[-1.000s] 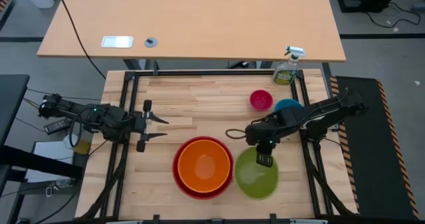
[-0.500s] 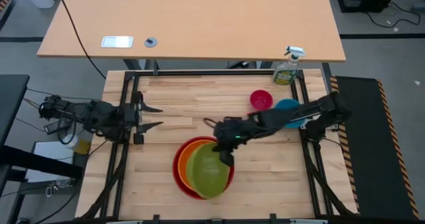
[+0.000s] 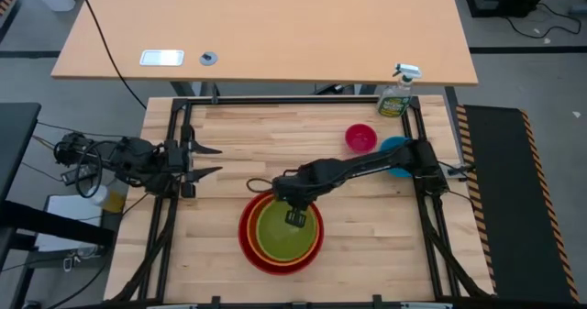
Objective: Nest bowls inside each other
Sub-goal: Stack the green bowl into the orange bowl, then stack the blue bowl into the green bowl
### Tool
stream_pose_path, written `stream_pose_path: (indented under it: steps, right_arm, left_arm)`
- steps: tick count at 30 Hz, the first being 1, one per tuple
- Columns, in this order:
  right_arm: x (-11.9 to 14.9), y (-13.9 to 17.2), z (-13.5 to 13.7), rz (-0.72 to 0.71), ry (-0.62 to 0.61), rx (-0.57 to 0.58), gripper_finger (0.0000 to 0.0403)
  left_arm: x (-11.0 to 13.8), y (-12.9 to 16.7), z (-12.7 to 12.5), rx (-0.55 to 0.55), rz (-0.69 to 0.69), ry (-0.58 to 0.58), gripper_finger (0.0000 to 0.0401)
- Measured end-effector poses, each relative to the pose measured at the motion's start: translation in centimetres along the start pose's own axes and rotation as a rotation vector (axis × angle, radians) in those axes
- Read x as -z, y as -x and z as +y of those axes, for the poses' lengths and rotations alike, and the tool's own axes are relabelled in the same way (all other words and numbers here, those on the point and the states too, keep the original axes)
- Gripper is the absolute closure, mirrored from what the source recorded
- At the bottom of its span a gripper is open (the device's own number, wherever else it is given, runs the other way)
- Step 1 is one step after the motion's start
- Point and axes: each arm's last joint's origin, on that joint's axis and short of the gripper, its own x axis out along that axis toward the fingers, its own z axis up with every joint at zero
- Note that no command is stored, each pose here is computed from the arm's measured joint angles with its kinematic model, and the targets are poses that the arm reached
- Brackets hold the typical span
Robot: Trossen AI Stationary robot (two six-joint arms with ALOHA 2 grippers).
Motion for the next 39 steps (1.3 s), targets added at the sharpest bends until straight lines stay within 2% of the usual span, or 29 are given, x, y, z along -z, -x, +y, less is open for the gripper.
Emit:
stream_pose_path:
  steps: [4, 8, 14, 17, 19, 22, 24, 28, 31, 35, 39]
  right_arm:
    - [0.3, -1.2, -0.1, 0.061, 0.045, 0.015, 0.0360]
    - [0.4, -1.3, -0.3, 0.079, 0.078, 0.018, 0.0324]
    - [-0.3, 0.7, -1.1, 0.081, 0.004, -0.019, 0.0253]
    - [-0.3, 2.7, -1.6, 0.105, -0.065, 0.074, 0.0236]
    - [0.1, 3.6, -2.0, 0.130, -0.058, 0.177, 0.0235]
    - [1.5, 4.6, -3.0, 0.217, -0.052, 0.362, 0.0236]
    - [2.1, 5.1, -3.8, 0.229, -0.079, 0.436, 0.0236]
    - [4.0, 5.9, -5.6, 0.195, -0.127, 0.435, 0.0236]
    - [6.8, 6.2, -7.6, 0.213, -0.200, 0.454, 0.0236]
    - [11.3, 6.1, -10.4, 0.224, -0.398, 0.498, 0.0236]
    - [15.1, 5.5, -11.8, 0.321, -0.556, 0.496, 0.0236]
  left_arm:
    - [0.0, 0.0, 0.0, 0.000, 0.000, 0.000, 0.0205]
    - [0.0, 0.0, 0.0, 0.000, 0.000, 0.007, 0.0205]
    - [0.0, 0.0, 0.0, 0.001, 0.004, 0.006, 0.0205]
    - [0.1, 0.0, 0.0, 0.001, 0.007, 0.008, 0.0205]
    - [0.1, -0.1, -0.1, 0.003, 0.014, 0.018, 0.0205]
    - [0.3, -0.3, -0.2, 0.006, 0.036, 0.026, 0.0205]
    - [0.4, -0.4, -0.2, 0.009, 0.051, 0.022, 0.0205]
    - [0.6, -0.5, -0.3, 0.011, 0.067, 0.032, 0.0205]
    - [0.7, -0.5, -0.3, 0.012, 0.079, 0.037, 0.0205]
    - [0.8, -0.5, -0.3, 0.013, 0.084, 0.037, 0.0205]
    - [0.8, -0.5, -0.3, 0.012, 0.083, 0.051, 0.0205]
